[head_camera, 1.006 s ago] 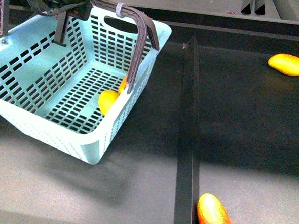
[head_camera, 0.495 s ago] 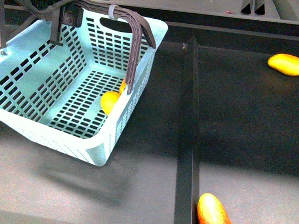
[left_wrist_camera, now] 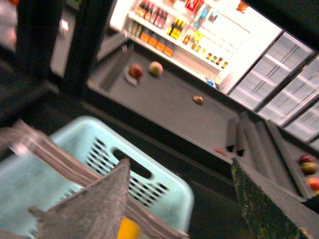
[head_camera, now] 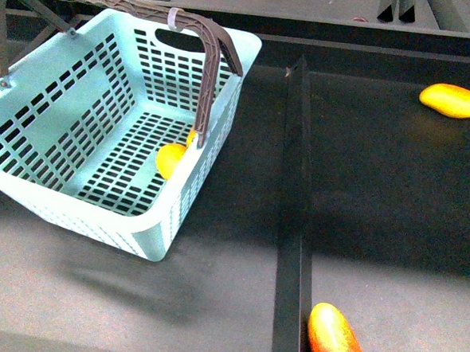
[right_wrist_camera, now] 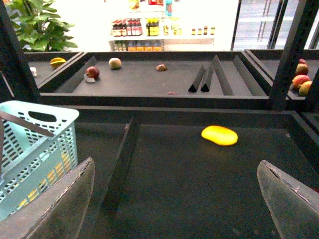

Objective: Pick lemon and mango into basket

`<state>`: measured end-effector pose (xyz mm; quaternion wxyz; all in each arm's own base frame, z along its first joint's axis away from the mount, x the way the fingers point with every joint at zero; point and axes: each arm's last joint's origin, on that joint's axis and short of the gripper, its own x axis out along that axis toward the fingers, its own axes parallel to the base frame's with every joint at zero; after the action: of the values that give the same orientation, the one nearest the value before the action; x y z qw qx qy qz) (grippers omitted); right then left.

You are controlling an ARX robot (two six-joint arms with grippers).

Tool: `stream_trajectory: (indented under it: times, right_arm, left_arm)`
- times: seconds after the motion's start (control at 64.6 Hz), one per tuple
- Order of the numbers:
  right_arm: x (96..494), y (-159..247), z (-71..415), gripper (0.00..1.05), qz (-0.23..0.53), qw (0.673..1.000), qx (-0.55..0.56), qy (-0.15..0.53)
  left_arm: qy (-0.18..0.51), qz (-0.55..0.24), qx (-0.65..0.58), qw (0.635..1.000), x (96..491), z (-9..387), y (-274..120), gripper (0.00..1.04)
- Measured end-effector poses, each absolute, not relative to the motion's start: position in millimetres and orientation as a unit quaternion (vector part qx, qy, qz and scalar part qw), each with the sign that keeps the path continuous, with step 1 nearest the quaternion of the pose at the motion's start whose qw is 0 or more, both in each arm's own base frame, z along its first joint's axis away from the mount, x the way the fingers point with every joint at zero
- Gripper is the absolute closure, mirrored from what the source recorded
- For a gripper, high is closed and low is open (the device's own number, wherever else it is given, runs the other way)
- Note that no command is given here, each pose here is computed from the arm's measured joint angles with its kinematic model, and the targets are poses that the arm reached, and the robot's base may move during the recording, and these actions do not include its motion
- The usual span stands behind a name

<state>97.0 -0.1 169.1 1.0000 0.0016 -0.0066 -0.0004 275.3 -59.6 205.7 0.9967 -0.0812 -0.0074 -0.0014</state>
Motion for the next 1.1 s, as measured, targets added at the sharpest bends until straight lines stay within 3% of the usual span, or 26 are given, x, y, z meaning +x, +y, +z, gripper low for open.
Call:
stream_trajectory:
  times: [0.155, 0.526, 1.099]
  right_arm:
    - [97, 0, 169, 0.09, -0.001, 1.000, 0.002, -0.007]
    - [97, 0, 169, 0.09, -0.001, 1.000, 0.002, -0.007]
    - [97, 0, 169, 0.09, -0.001, 1.000, 0.002, -0.007]
  left_arm:
    - [0.008, -0.003, -0.019, 1.000, 238, 188, -39, 1.02]
    - [0.006, -0.004, -0.007, 1.000, 176, 174, -12, 1.01]
    - [-0.003, -0.002, -0.006, 1.000, 132, 169, -1, 1.01]
